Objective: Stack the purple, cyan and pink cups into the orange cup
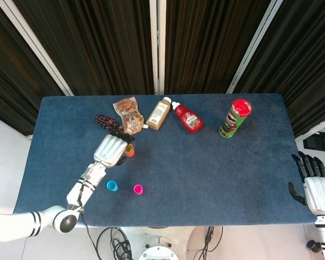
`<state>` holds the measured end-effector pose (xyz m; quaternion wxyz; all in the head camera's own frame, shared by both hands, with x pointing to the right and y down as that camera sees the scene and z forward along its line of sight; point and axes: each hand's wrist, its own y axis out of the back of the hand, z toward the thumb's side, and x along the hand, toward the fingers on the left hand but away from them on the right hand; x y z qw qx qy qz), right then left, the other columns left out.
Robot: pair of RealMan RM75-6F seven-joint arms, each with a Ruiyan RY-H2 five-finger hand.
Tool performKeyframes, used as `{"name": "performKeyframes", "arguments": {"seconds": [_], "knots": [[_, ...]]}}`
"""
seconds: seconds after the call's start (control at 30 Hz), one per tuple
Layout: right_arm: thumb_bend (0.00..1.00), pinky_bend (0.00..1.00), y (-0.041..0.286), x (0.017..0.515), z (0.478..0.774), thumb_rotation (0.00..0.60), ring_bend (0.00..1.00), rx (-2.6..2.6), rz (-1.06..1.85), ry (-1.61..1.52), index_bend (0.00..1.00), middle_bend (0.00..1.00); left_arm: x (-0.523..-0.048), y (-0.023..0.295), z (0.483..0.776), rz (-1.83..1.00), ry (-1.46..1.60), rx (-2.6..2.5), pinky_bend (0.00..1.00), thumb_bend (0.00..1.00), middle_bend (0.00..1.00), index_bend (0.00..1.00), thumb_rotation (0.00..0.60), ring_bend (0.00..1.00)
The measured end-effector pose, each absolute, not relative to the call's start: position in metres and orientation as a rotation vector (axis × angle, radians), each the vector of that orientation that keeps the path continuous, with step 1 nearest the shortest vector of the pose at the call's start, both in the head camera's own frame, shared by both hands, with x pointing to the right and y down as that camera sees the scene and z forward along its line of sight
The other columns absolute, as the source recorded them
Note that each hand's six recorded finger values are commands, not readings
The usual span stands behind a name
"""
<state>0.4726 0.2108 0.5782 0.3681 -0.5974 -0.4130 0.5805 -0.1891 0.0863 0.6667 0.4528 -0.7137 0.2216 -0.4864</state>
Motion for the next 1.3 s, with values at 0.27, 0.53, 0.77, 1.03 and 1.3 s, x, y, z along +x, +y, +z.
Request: {"name": "performKeyframes", "arguments": {"seconds": [0.27,0.53,0.77,1.03,1.3], "knots": [[0.36,0.0,0.201,0.463,0.577,0.6,0.0,-1.555,1.455,-1.048,0.0,0.0,-0.263,0.131,0.628,-1.374,0.698,-1.753,0.16,0.22,0.27,0.26,0.6,0.26],[0.36,0.0,0.201,0.448,0.576,0.6,0.0,-1.576,1.418,-1.021,0.0,0.0,-0.31,0.183,0.626,-1.507,0.71,-1.779,0.16,0.22,0.26,0.21,0.6,0.26],[0.36,0.0,0.204,0.445,0.573,0.6,0.0,-1.594,1.408,-1.028,0.0,0.0,-0.301,0.203,0.649,-1.47,0.695,-1.821,0.17,0.22,0.22,0.13,0.6,0.26],[0.36,0.0,0.209,0.447,0.569,0.6,0.0,-1.593,1.41,-1.027,0.0,0.0,-0.278,0.217,0.666,-1.438,0.639,-1.864,0.18,0.22,0.23,0.18,0.6,0.26],[0.36,0.0,0.21,0.449,0.572,0.6,0.0,-1.601,1.414,-1.026,0.0,0.0,-0.262,0.221,0.677,-1.422,0.603,-1.871,0.2,0.24,0.26,0.23,0.6,0.3]]}}
